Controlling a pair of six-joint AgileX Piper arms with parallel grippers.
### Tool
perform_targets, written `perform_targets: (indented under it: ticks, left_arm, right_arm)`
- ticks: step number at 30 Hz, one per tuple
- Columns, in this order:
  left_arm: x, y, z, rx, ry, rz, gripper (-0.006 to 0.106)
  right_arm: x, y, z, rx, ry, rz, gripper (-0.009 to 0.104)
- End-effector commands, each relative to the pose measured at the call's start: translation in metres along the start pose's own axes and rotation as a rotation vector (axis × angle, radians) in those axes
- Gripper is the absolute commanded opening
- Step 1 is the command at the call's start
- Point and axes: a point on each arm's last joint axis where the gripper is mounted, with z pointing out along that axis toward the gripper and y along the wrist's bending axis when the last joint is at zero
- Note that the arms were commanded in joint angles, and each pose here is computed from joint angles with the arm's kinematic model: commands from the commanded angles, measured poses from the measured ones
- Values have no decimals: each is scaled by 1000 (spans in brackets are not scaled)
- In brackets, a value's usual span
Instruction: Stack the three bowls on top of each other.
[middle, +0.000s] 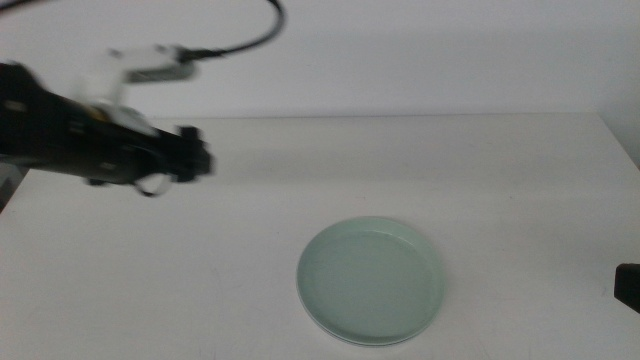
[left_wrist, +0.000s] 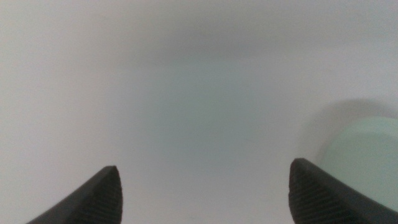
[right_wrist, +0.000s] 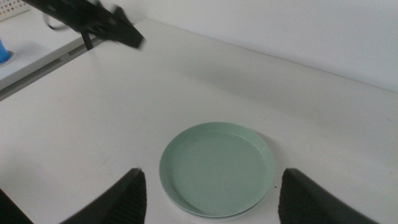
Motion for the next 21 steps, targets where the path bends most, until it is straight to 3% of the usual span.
perform_targets:
  ticks: [1,11,21]
  left_arm:
    - [-19,8,-38,-39,-141,31,90]
    - [-32,19,-98,-105,-390,35,90]
    - [-31,12,-126,-104,-463,64,90]
  right_arm:
    - [-11,0,-2,9,-76,2,54]
    - [-11,0,-2,9,-76,2,54]
    - [-12,0,-2,10,-77,0,54]
